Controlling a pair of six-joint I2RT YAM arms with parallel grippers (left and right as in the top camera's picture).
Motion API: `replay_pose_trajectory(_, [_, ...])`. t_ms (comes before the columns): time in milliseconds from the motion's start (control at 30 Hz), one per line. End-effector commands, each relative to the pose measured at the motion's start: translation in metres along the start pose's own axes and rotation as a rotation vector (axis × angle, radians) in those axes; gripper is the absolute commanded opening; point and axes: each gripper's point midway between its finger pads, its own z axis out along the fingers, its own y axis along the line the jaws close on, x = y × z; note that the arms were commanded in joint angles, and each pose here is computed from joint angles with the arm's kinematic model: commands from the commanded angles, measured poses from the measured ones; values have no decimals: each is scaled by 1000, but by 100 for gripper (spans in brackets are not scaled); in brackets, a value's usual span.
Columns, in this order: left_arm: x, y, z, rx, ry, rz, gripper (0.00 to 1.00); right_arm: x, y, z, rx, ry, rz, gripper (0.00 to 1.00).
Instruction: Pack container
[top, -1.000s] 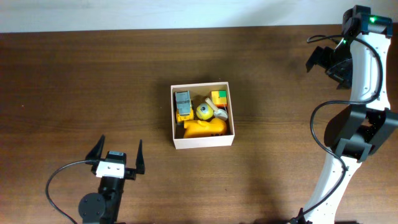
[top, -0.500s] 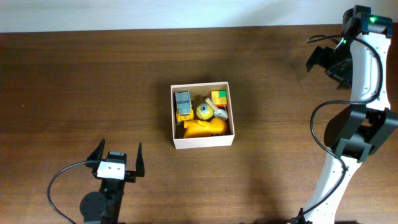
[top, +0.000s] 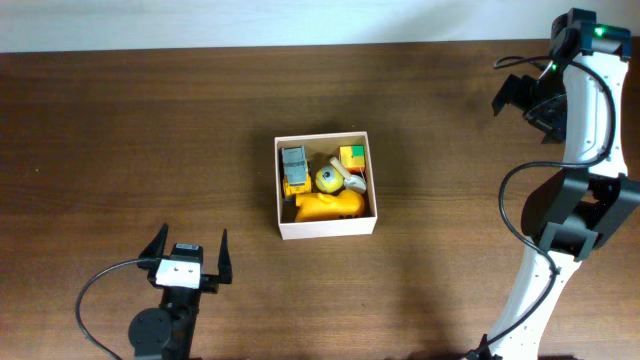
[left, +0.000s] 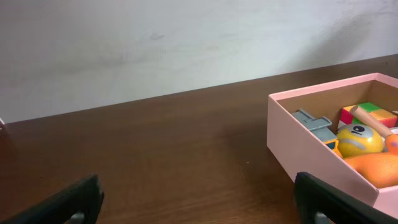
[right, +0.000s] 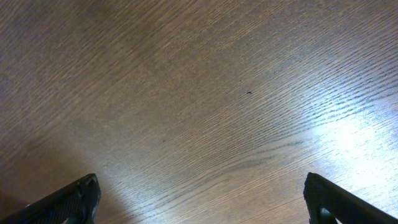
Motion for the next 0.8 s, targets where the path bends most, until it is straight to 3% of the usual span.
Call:
replay_pose_trajectory(0, [2, 2, 0, -11, 2, 16, 99, 1, 2, 2, -5, 4, 5, 99])
replay_pose_trajectory(267, [2, 2, 0, -11, 2, 17, 99, 5, 15, -14, -20, -29, -24, 99])
replay_pose_trajectory(467, [2, 2, 0, -11, 1, 16, 99, 26, 48, -92, -99, -182, -107, 99])
replay_pose_trajectory(767, [2, 2, 0, -11, 2, 17, 99, 98, 63, -207, -95, -467, -299, 99])
